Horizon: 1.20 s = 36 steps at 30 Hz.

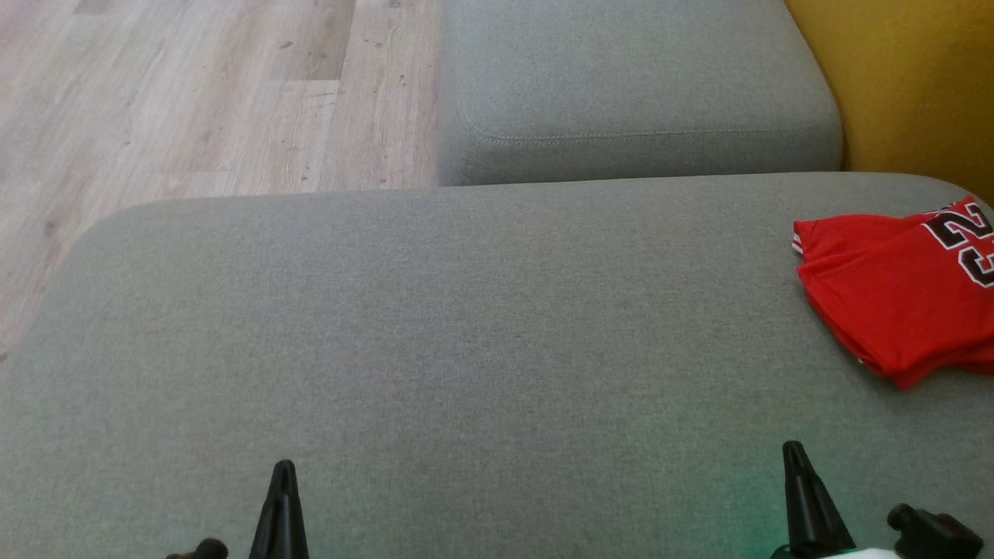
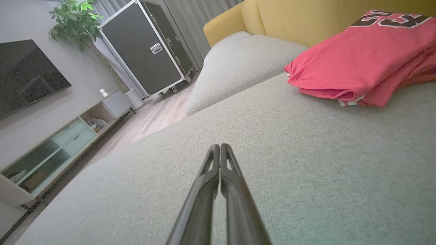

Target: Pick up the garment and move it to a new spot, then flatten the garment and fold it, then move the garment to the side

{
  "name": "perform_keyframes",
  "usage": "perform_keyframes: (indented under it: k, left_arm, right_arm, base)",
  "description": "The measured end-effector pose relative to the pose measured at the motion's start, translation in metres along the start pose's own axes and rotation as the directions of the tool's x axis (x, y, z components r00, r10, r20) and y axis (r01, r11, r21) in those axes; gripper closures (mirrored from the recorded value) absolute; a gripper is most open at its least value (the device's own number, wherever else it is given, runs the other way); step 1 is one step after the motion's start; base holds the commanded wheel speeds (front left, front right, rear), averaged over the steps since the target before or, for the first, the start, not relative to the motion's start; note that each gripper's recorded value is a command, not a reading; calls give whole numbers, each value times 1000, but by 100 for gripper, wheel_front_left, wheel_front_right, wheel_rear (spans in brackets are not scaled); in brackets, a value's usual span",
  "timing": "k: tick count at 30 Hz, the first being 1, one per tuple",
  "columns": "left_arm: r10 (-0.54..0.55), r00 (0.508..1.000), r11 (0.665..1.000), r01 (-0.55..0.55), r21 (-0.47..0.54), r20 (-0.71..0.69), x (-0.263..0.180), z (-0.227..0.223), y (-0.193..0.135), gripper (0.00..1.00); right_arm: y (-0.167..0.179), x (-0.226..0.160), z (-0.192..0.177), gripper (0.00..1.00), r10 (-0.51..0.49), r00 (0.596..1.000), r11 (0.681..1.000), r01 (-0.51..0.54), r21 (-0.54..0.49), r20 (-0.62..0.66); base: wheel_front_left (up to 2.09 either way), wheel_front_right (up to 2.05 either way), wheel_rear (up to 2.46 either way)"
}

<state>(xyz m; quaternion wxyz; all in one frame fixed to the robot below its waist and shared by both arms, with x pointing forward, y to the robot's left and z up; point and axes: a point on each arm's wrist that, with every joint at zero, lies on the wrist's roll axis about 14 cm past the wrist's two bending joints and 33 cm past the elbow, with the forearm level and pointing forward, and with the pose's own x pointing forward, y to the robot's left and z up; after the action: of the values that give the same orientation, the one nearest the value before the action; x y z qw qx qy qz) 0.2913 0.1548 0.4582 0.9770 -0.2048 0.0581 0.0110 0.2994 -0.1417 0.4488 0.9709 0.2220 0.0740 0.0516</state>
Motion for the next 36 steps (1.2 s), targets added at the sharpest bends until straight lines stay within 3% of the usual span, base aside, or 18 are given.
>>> perform_keyframes:
  k: [17,36]
  left_arm:
    - [22,999,979,-28,-200,-33,13,1,8,100]
    - [21,998,908,-44,-416,-59,29,4,13,100]
  right_arm:
    - [-11,12,10,100,-49,999,979,46,200,11]
    - [-24,22,18,100,-96,995,906,81,415,15]
  base:
    - [0,0,0]
    - [0,0,0]
